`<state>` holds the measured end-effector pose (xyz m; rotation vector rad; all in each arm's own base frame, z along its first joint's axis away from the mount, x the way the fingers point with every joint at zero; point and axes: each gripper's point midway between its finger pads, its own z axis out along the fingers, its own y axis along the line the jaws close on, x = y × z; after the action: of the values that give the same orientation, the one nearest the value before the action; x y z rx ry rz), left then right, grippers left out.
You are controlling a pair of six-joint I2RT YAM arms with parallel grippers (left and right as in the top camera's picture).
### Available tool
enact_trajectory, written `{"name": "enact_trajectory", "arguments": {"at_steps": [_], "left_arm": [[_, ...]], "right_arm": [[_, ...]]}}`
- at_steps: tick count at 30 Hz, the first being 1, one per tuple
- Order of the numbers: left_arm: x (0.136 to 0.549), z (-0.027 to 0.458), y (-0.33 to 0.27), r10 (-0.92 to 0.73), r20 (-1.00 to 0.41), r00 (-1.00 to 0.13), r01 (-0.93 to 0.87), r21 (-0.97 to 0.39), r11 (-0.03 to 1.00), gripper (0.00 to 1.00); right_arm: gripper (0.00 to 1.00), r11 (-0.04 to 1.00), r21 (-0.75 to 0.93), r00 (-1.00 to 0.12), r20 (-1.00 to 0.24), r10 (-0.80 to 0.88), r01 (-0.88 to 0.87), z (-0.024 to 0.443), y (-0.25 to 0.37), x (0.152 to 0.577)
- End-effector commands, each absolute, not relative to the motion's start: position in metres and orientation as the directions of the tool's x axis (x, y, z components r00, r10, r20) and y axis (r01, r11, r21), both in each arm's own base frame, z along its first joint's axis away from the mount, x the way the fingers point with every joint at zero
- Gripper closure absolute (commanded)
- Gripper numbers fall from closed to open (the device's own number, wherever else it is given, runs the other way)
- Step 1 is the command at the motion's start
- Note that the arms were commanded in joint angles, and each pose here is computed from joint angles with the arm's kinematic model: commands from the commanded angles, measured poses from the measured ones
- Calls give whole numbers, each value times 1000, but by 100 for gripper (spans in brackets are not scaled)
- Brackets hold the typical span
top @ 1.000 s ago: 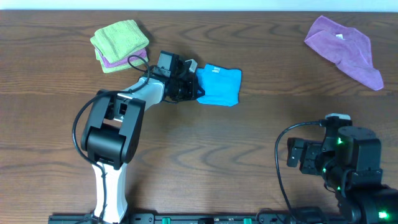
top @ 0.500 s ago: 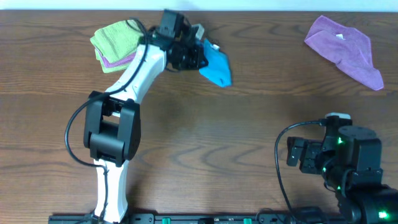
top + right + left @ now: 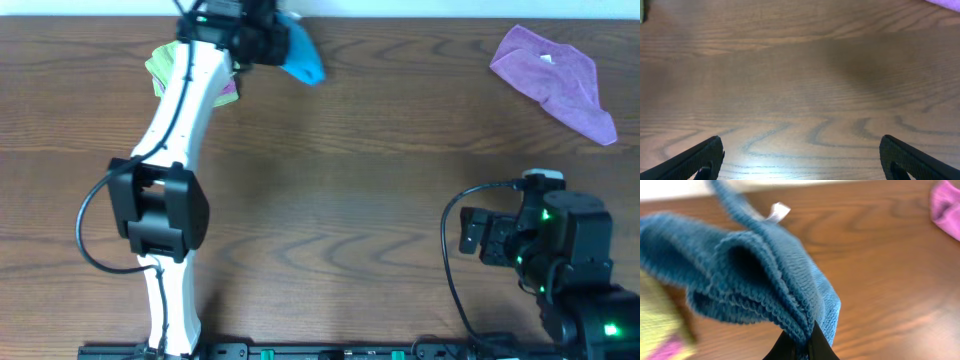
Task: Fold the cloth
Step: 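Lift the blue cloth with the left gripper onto the green-pink stack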
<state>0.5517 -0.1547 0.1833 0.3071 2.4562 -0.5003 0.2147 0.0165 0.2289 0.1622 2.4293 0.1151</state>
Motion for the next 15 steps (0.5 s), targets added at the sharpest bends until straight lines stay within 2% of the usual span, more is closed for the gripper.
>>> {"name": "enact_trajectory", "arguments": {"at_steps": [1, 7, 15], "left_arm": [[563, 202, -124, 105, -650, -753, 308, -208, 928, 95], [567, 202, -91, 84, -648, -757, 280, -207, 937, 95], [570, 202, -67, 123, -662, -739, 298, -158, 941, 95]], "right_arm": [[1, 988, 119, -776, -614, 147, 93, 220, 17, 220], [1, 989, 107, -815, -562, 144, 100, 207, 17, 227], [1, 989, 110, -816, -559, 144, 99, 206, 18, 227]]}}
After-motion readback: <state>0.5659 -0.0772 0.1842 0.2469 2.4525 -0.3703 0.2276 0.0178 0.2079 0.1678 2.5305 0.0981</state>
